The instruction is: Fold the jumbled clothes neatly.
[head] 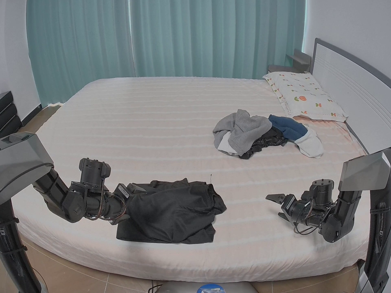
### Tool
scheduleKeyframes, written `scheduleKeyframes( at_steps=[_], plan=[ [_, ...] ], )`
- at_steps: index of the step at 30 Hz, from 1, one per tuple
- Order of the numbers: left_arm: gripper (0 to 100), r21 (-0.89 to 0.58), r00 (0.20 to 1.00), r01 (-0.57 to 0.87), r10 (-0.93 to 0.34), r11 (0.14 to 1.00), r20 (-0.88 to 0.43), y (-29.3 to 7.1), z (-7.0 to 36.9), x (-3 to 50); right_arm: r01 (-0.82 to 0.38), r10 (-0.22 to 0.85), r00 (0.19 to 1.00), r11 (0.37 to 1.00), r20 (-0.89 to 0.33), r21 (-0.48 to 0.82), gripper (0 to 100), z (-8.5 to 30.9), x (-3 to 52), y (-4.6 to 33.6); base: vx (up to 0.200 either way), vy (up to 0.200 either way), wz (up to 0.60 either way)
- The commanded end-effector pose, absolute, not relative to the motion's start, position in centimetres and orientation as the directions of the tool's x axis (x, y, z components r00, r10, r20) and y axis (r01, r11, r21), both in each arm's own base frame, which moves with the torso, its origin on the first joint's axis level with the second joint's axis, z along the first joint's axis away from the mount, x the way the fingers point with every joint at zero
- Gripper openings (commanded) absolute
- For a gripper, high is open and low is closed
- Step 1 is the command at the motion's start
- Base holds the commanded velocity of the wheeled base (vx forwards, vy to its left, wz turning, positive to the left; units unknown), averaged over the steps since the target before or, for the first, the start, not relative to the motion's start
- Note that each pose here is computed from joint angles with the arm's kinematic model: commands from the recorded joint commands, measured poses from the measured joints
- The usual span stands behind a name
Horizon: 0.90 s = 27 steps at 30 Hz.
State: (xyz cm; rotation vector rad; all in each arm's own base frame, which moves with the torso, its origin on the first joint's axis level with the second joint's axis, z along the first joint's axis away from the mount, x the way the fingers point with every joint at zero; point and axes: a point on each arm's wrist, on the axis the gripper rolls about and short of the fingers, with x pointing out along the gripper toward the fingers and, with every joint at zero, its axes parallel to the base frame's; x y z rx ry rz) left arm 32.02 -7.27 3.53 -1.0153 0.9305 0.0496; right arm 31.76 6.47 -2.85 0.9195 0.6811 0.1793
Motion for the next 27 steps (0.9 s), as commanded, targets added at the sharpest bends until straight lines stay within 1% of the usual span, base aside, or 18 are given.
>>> scheduleKeyframes(
  at_steps=[1, 7, 11, 13, 15, 19, 24, 27],
  plan=[
    [100, -0.7, 0.627, -0.443, -0.365, 0.559, -0.688, -7.3, 3.3, 32.1, 0.139, 0.422, 0.777, 0.608, -0.466, 0.782, 100, -2.9, 31.7, 6.5, 0.0, 0.2, 0.0],
    [100, -0.702, 0.629, -0.441, -0.365, 0.559, -0.686, -7.3, 3.4, 32.1, 0.118, 0.423, 0.79, 0.604, -0.443, 0.788, 100, -2.1, 31.9, 6.8, 0.0, 0.2, 0.0],
    [100, -0.701, 0.628, -0.441, -0.365, 0.56, -0.687, -7.3, 3.3, 32.1, 0.059, 0.423, 0.817, 0.614, -0.391, 0.787, 100, 0.6, 31.2, 8.6, 0.0, 0.2, 0.0],
    [100, -0.702, 0.629, -0.44, -0.365, 0.56, -0.686, -7.3, 3.3, 32.2, 0.041, 0.43, 0.816, 0.625, -0.387, 0.78, 100, 1.2, 30.6, 10.0, 0.0, 0.2, 0.0],
    [100, -0.702, 0.629, -0.441, -0.365, 0.559, -0.686, -7.3, 3.3, 32.3, 0.035, 0.432, 0.813, 0.632, -0.39, 0.774, 100, 1.4, 30.3, 10.7, 0.0, 0.2, 0.0],
    [100, -0.704, 0.631, -0.44, -0.366, 0.557, -0.684, -7.3, 3.3, 32.4, 0.054, 0.423, 0.795, 0.666, -0.436, 0.744, 100, 1.0, 29.5, 12.7, 0.0, 0.2, 0.0],
    [100, -0.703, 0.632, -0.441, -0.364, 0.558, -0.684, -7.3, 3.2, 32.5, 0.065, 0.402, 0.797, 0.686, -0.452, 0.725, 100, 0.7, 29.6, 13.3, 0.0, 0.2, 0.0],
    [100, -0.703, 0.631, -0.44, -0.365, 0.558, -0.684, -7.4, 3.3, 32.6, 0.075, 0.366, 0.807, 0.717, -0.465, 0.694, 100, 0.8, 29.8, 13.3, 0.0, 0.2, 0.0]
  ],
)
